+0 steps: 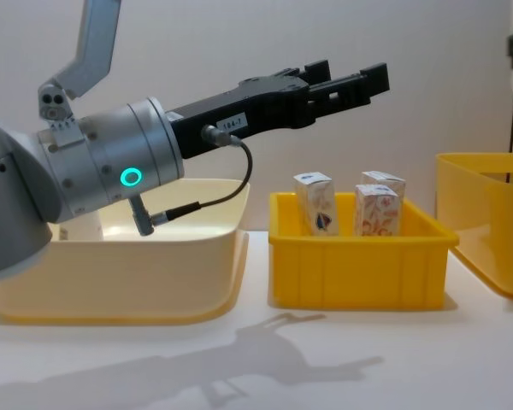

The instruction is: Bimanual collaborative sorting of washing and personal care products

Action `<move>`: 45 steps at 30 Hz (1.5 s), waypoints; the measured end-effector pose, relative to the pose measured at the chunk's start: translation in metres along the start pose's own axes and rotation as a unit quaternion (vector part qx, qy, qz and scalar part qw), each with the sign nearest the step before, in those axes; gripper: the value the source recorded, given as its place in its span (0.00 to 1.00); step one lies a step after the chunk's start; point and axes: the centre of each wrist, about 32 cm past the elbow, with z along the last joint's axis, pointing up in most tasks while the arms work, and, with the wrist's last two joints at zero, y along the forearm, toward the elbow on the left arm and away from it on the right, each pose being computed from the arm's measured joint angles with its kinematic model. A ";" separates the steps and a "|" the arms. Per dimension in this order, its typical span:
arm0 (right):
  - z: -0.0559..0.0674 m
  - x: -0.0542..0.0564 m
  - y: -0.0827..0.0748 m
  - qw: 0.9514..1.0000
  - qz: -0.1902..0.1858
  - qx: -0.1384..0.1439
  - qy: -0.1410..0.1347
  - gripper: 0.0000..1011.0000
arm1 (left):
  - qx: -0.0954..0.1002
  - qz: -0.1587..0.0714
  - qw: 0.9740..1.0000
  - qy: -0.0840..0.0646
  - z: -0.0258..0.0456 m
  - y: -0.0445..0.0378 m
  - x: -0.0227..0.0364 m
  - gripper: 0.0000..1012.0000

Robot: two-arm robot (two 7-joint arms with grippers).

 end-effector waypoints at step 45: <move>-0.026 0.013 0.014 0.977 -0.116 -0.180 -0.019 0.55 | 0.000 0.000 1.000 0.000 0.0000 0.0000 0.0000 0.99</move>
